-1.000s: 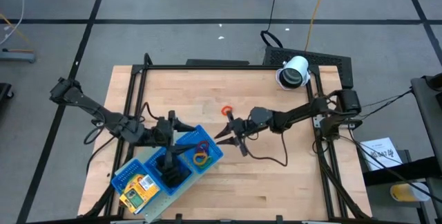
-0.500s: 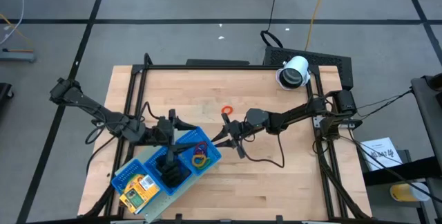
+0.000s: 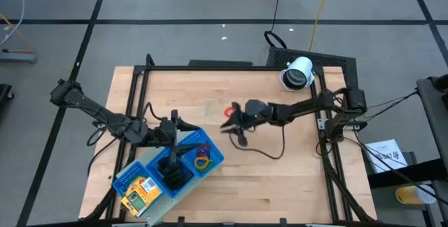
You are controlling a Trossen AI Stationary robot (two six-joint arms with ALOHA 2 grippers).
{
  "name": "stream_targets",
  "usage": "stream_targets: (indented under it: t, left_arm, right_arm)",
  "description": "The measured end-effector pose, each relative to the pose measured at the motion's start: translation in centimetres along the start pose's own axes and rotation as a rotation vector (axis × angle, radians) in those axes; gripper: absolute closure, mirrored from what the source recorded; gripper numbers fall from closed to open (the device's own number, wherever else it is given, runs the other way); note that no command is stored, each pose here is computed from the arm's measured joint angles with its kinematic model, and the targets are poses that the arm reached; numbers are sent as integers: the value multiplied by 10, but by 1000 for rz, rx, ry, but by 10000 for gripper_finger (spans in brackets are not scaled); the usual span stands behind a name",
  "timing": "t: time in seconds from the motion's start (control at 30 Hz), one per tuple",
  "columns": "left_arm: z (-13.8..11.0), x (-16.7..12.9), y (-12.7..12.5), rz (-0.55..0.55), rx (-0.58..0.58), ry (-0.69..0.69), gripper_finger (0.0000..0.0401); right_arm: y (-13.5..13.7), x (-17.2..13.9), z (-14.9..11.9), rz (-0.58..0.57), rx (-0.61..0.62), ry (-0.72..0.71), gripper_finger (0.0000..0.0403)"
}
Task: Pick & Place Office Desk Supplies
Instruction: Put the orange spring rubber band into the top blue basket on the shelf
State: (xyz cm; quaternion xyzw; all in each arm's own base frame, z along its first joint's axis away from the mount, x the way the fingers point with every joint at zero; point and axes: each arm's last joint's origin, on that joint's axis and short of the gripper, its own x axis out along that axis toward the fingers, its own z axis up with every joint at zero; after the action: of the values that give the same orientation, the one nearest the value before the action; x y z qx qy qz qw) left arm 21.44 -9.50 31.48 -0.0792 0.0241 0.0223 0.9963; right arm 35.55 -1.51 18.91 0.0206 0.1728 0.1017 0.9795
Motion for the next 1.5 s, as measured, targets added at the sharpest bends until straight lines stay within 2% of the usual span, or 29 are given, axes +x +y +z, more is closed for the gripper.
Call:
stream_targets:
  t: [0.1, 0.17, 0.27, 0.4, 0.57, 0.73, 0.97, 1.0, 1.13, 1.27, 1.43, 1.5]
  left_arm:
    - [-2, 0, 0, 2, 12, 20, 123]
    - [-3, 0, 0, 3, 17, 26, 123]
    - [-3, 0, 1, 4, 28, 30, 123]
    - [-3, 0, 1, 8, 55, 29, 123]
    - [-4, 0, 1, 10, 64, 33, 123]
    - [-4, 0, 2, 16, 66, 36, 123]
    - [-4, 1, 2, 20, 66, 36, 123]
    - [-4, 1, 3, 22, 66, 36, 123]
    - [-3, 2, 6, 35, 66, 36, 123]
    - [-3, 4, 11, 59, 66, 34, 123]
    - [-1, 8, 19, 100, 90, 31, 123]
    - [0, 10, 23, 118, 111, 30, 123]
  right_arm:
    - [-23, -7, -13, -147, -3, 104, 309]
    - [-38, -8, -23, -196, -4, 155, 293]
    - [-52, -8, -41, -223, 32, 238, 257]
    - [-66, -1, -59, -244, 34, 267, 206]
    - [-74, 8, -84, -265, 49, 331, 190]
    - [-81, 10, -99, -327, 66, 392, 235]
    - [-84, 8, -105, -353, 50, 433, 374]
    - [-84, 8, -104, -355, 35, 432, 384]
    - [-84, 9, -99, -386, 15, 396, 382]
    - [-82, 1, -80, -370, 30, 330, 391]
    - [-71, -17, -27, -320, -8, 130, 391]
    - [-64, -27, -9, -268, -12, 65, 390]
